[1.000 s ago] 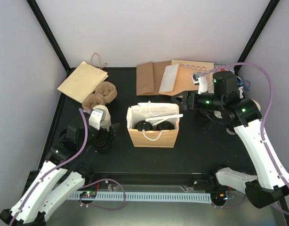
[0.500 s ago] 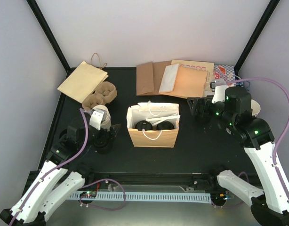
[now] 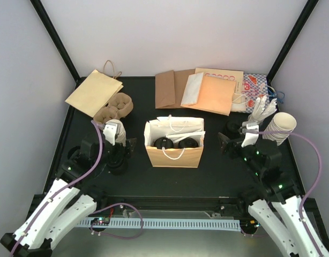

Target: Pack the takeout coffee

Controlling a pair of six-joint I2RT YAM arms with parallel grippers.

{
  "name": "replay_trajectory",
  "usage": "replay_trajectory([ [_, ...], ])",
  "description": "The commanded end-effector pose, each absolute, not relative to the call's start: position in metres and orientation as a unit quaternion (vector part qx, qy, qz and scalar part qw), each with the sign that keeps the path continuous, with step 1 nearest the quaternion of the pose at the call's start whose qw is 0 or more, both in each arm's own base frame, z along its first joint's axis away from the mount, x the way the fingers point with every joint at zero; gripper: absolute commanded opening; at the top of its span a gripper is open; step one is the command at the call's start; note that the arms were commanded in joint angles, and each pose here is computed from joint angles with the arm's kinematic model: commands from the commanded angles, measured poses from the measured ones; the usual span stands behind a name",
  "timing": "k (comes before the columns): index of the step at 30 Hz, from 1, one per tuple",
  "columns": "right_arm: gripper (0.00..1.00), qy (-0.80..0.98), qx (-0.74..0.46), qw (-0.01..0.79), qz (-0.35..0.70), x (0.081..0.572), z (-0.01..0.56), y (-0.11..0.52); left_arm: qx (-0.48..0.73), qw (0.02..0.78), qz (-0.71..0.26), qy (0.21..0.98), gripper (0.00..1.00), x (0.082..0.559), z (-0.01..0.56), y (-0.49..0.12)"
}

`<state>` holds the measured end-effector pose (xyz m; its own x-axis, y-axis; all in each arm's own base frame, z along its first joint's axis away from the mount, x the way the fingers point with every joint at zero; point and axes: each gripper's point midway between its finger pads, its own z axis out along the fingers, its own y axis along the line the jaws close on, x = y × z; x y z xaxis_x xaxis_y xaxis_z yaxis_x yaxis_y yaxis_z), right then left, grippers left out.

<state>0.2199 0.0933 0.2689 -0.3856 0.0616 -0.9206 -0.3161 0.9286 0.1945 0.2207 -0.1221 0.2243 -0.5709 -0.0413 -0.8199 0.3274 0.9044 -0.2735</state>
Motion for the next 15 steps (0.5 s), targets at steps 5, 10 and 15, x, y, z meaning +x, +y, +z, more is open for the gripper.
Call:
replay_trajectory([
  [5,0.96,0.75,-0.081,0.631,0.181,0.224,0.277,0.093,0.025,0.473,-0.225,0.851,0.99,0.232,0.217,-0.121],
  [10,0.94,0.783,-0.04,0.583,0.213,0.228,0.255,0.097,0.005,0.426,-0.25,0.87,0.99,0.23,0.19,-0.131],
  [15,0.9,0.803,-0.008,0.543,0.245,0.23,0.226,0.104,-0.007,0.384,-0.271,0.883,0.97,0.226,0.164,-0.145],
])
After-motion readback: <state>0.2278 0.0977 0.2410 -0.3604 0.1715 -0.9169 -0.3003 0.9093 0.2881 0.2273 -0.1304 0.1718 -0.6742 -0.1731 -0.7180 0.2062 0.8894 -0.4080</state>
